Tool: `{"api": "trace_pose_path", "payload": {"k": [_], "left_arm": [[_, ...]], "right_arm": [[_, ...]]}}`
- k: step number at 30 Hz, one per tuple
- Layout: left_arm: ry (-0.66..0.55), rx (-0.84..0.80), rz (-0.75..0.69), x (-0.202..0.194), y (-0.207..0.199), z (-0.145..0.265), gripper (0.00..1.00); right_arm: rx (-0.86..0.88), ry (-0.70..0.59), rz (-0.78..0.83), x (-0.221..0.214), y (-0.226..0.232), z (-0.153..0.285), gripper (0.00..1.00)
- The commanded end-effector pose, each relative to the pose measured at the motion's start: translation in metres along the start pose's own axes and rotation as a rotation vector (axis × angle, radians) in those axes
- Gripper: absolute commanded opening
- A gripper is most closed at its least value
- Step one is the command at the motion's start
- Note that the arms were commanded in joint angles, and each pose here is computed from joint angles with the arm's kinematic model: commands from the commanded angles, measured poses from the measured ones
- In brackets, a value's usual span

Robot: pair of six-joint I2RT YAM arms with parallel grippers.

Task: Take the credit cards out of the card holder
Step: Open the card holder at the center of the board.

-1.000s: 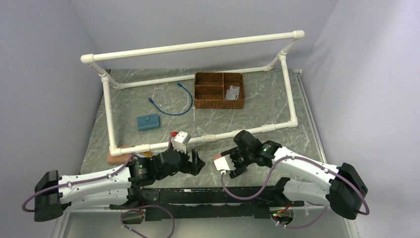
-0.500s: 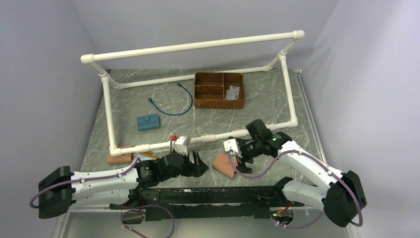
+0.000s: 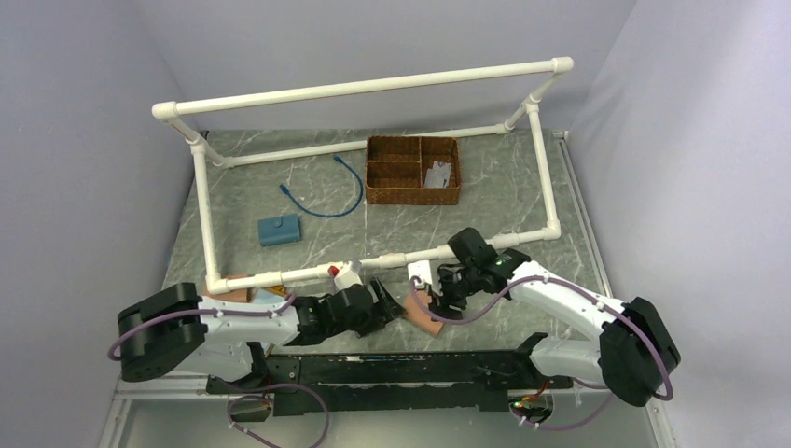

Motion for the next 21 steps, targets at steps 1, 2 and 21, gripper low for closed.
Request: {"api": "trace_pose_path", "payload": {"k": [1, 2, 21], "left_arm": [[-0.055, 0.023, 0.128, 0.003, -0.016, -0.013, 0.75], [-0.061, 0.029, 0.137, 0.003, -0.015, -0.015, 0.73], [-0.062, 0.139, 0.244, 0.006, 0.005, -0.049, 0.51]], "right_arm": [[-0.129, 0.050, 0.099, 0.007, -0.016, -0.010, 0.64], [-0.148, 0.065, 0.108, 0.006, -0.018, -0.012, 0.64], [-0.137, 0.201, 0.158, -0.009, -0.017, -0.032, 0.27]]}}
Point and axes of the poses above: each gripper's point midway between its finger pads, its own z axis back along the fingers, its own y axis along the line the jaws close on, x = y × z, the point moved 8 cm from there along z, back along the fingers, and after that the axes turned 6 degrees about z, right-handed, at the moved point
